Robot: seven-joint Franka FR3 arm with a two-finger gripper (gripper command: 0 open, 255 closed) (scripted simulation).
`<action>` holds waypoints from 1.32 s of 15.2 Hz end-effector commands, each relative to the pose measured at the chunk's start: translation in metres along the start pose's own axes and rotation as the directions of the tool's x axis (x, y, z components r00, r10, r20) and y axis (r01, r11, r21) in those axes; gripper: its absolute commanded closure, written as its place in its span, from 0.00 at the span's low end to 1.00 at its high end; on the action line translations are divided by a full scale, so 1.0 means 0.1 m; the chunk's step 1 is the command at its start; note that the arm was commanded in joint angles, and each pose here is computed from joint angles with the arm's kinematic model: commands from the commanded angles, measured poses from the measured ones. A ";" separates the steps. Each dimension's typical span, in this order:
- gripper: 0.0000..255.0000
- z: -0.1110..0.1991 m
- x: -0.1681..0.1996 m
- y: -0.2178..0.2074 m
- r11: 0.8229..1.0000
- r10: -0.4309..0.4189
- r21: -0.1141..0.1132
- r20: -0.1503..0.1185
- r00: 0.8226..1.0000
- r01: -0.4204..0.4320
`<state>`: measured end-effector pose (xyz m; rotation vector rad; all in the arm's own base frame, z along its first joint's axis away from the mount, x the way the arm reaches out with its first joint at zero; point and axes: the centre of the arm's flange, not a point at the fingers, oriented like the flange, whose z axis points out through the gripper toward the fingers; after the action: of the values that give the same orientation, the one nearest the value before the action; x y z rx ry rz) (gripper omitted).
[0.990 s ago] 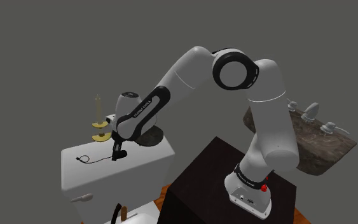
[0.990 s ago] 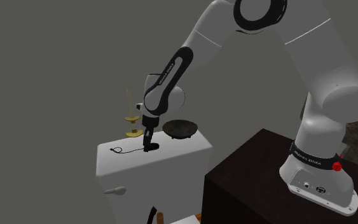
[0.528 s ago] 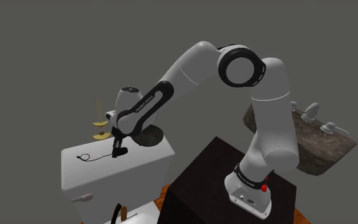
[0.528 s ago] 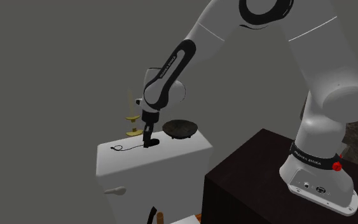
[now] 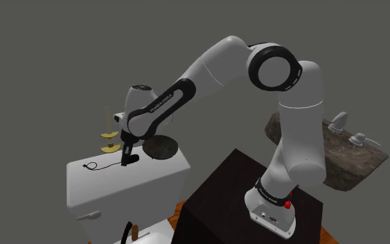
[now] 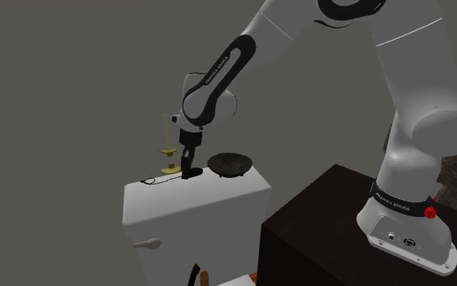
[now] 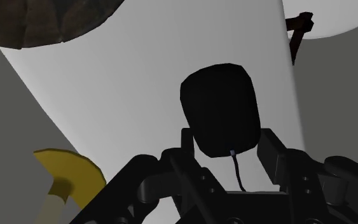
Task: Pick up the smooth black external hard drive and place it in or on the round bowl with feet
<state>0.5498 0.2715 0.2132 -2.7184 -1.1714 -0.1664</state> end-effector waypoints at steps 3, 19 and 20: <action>1.00 -0.21 0.03 -0.01 1.000 0.000 0.000 0.000 1.000 0.000; 1.00 -0.81 -0.89 0.57 1.000 0.000 0.000 0.000 1.000 0.000; 1.00 -0.84 -0.99 0.64 1.000 0.000 0.000 0.000 1.000 0.000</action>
<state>0.5279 0.1541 0.2711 -2.7198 -1.1687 -0.1653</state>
